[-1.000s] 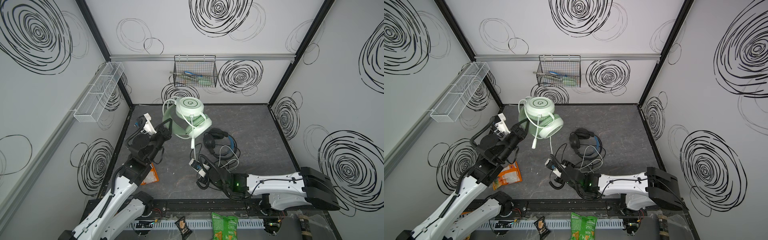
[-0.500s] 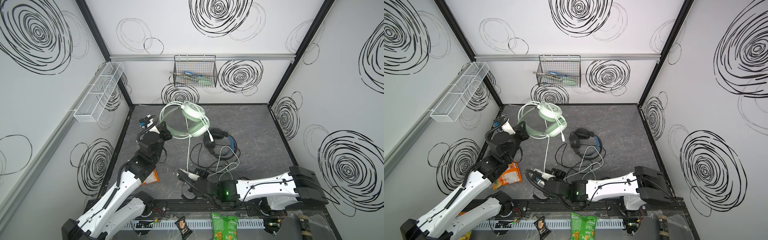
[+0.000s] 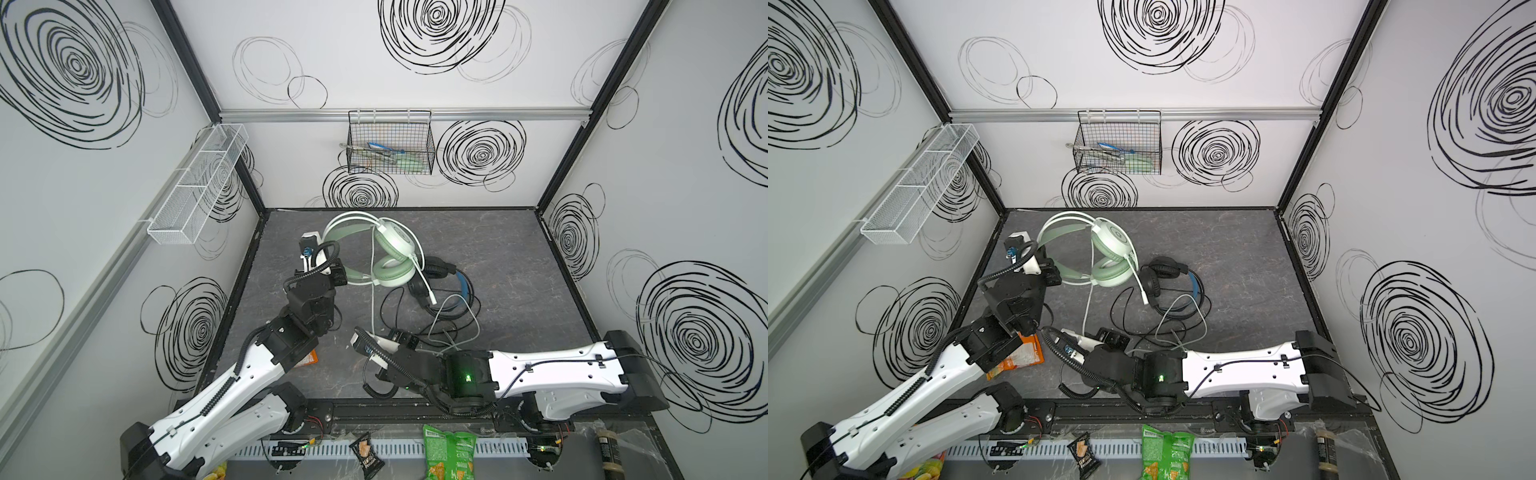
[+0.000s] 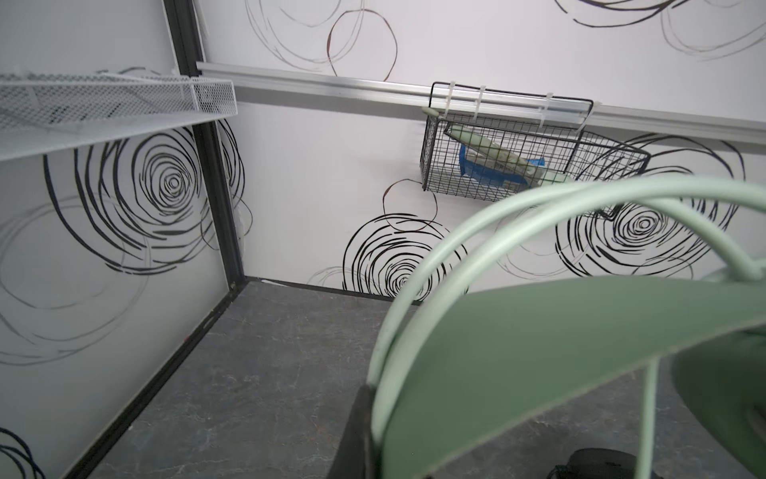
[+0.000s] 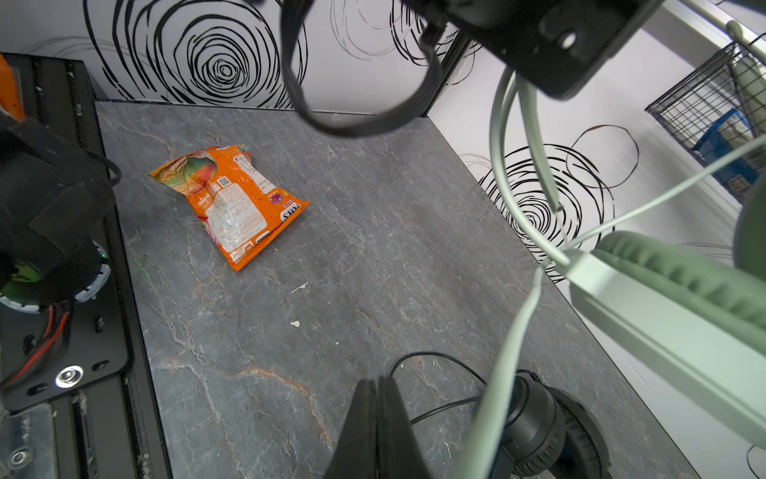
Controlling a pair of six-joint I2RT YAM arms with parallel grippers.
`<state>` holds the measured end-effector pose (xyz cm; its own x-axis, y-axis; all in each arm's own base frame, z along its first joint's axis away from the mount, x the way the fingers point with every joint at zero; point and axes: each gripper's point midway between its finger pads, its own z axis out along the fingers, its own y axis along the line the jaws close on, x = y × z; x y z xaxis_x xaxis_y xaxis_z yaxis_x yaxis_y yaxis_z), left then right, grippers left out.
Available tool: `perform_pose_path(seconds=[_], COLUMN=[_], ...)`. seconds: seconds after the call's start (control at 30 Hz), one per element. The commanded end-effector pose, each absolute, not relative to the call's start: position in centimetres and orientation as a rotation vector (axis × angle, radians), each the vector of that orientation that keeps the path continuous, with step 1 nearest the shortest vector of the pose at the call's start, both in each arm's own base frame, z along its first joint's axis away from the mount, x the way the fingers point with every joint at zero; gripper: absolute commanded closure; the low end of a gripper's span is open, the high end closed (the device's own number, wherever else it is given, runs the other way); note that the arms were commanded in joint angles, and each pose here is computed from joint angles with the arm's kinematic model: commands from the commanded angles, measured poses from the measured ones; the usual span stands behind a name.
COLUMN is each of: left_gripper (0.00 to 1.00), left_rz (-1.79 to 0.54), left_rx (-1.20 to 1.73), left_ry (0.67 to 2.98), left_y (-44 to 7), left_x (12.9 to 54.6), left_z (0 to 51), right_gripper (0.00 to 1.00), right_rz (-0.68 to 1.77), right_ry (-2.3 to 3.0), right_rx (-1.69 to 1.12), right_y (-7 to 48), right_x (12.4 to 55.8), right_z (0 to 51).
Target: Wrap the headphones
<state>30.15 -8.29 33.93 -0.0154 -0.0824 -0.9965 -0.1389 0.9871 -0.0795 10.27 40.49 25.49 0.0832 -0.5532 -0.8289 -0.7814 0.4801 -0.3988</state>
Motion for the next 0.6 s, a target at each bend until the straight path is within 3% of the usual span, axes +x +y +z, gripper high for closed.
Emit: perform_pose_path(seconds=[0.0, 0.57], left_gripper=[1.00, 1.00], left_rz=[0.132, 0.418], left_rx=[-0.258, 0.022], left_ry=[1.445, 1.510], left_y=[-6.6, -10.0], left_x=[29.2, 29.0], left_z=[37.7, 36.2], right_gripper=[1.00, 1.00], right_rz=[0.288, 0.259], right_ry=[1.599, 1.658], right_rx=[-1.200, -1.165], right_y=[39.9, 35.3], right_x=[9.9, 12.9], right_z=[27.3, 29.0])
